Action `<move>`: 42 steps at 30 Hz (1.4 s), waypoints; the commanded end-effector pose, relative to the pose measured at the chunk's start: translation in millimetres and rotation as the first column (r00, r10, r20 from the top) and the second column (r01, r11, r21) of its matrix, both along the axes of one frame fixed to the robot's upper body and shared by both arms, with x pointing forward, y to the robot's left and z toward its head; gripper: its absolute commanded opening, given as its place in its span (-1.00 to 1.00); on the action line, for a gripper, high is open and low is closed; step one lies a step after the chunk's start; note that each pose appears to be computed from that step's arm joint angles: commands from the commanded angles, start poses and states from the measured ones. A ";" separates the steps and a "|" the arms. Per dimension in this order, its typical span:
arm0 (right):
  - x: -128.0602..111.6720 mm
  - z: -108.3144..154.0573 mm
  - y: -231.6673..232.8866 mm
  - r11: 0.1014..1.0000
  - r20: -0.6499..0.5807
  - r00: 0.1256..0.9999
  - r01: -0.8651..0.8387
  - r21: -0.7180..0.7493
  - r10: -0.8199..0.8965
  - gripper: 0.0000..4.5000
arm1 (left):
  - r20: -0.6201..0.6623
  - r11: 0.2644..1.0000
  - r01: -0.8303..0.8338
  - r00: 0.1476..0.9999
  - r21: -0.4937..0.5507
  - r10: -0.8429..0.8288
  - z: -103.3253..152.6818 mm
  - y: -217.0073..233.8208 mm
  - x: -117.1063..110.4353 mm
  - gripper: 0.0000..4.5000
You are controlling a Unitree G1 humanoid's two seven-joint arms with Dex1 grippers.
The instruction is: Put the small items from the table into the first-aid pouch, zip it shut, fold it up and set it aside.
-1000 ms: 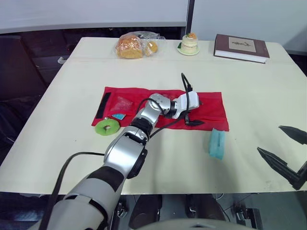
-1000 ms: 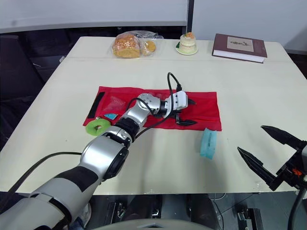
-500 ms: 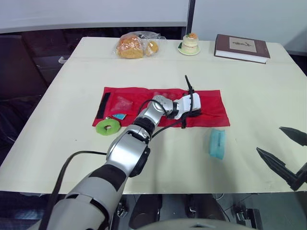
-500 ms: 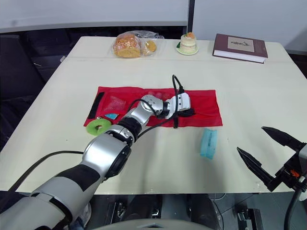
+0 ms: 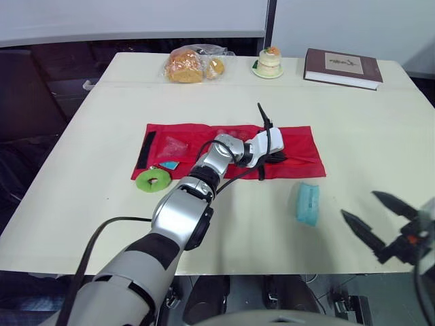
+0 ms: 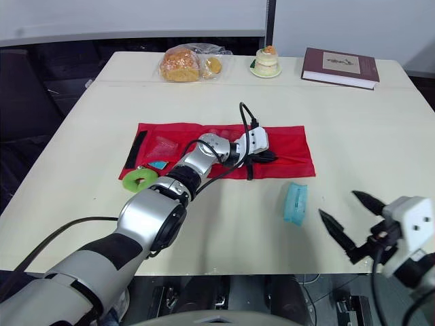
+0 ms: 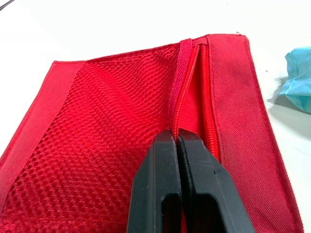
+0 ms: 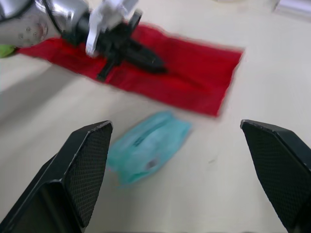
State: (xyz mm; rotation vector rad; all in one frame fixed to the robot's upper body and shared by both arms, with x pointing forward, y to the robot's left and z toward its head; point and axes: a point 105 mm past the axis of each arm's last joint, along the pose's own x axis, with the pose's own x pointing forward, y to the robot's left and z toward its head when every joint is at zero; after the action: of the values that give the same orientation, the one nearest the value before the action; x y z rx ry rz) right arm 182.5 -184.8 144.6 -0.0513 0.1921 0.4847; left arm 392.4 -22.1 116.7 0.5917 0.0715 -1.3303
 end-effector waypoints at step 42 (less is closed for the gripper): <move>73.5 -27.5 26.0 0.997 -0.150 0.986 -0.073 0.014 0.074 -0.98 | -0.004 0.989 0.102 0.995 -0.103 -0.103 17.5 -19.8 -12.9 -1.00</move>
State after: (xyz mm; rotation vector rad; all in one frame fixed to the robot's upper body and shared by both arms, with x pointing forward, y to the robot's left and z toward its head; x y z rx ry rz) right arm 253.9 -158.7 112.7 -0.0079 0.3427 0.5566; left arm 380.3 -33.1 117.3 0.5121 0.0556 -1.4164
